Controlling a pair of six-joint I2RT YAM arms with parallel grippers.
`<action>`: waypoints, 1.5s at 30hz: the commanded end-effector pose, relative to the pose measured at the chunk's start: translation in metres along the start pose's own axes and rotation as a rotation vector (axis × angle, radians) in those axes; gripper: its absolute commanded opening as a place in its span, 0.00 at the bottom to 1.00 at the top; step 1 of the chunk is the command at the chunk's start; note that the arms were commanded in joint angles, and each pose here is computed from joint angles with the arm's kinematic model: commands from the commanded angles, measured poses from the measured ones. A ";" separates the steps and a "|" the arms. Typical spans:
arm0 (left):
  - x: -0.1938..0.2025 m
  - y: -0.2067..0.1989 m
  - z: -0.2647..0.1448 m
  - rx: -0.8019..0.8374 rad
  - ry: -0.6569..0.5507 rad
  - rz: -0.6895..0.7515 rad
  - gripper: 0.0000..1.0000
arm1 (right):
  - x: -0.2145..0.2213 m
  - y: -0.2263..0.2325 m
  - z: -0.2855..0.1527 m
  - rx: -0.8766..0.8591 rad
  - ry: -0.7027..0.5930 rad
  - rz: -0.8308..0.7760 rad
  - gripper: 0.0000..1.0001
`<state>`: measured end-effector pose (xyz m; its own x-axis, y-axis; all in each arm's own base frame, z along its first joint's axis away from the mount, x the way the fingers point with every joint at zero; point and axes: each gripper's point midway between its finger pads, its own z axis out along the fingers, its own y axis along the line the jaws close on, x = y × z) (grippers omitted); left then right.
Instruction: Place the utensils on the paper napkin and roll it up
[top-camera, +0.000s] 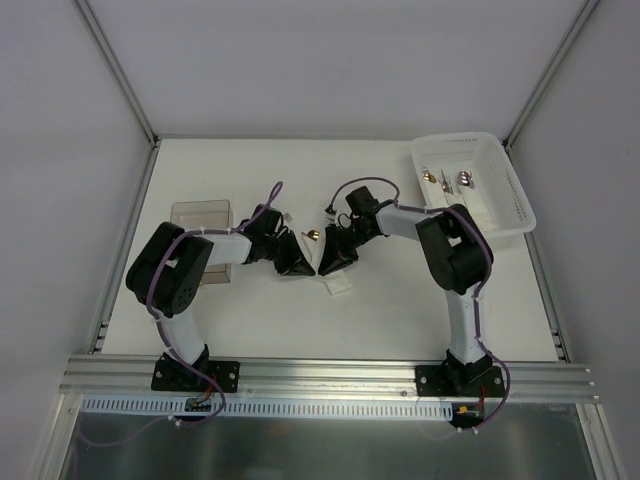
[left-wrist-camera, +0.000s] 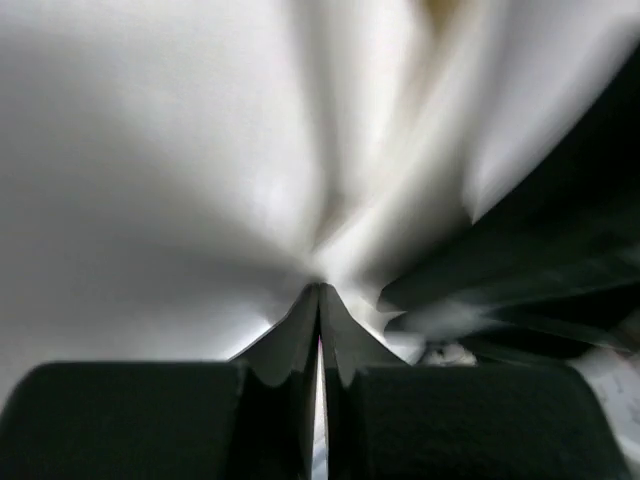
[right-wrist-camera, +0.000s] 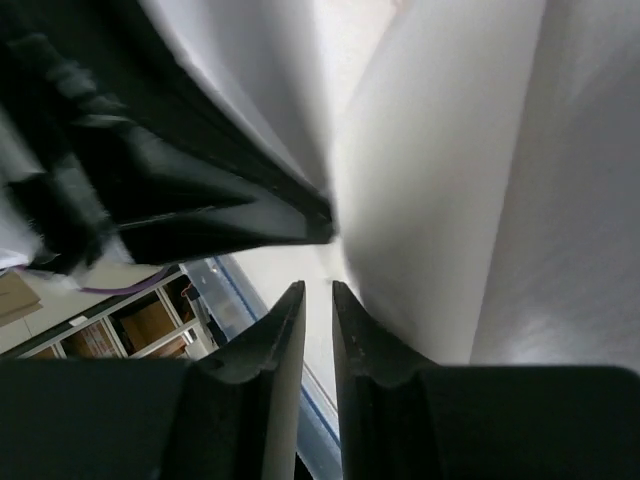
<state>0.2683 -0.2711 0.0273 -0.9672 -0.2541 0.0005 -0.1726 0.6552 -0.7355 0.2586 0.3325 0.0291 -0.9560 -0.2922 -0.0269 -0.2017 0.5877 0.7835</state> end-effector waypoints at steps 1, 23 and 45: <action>0.020 0.078 0.014 -0.263 0.028 -0.075 0.00 | -0.015 0.067 -0.043 -0.125 -0.079 -0.143 0.21; 0.022 0.079 0.009 -0.268 0.015 -0.078 0.00 | -0.009 0.011 -0.036 -0.108 -0.040 -0.033 0.14; -0.010 0.008 -0.024 -0.134 -0.132 0.078 0.05 | 0.021 -0.050 0.008 0.018 0.050 0.035 0.07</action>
<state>0.2675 -0.2476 0.0274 -0.9488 -0.2963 -0.1095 -0.1565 0.7418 -0.6521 0.2462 0.3171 0.0214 -0.9485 -0.3159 0.0232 -0.1493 0.5103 0.8469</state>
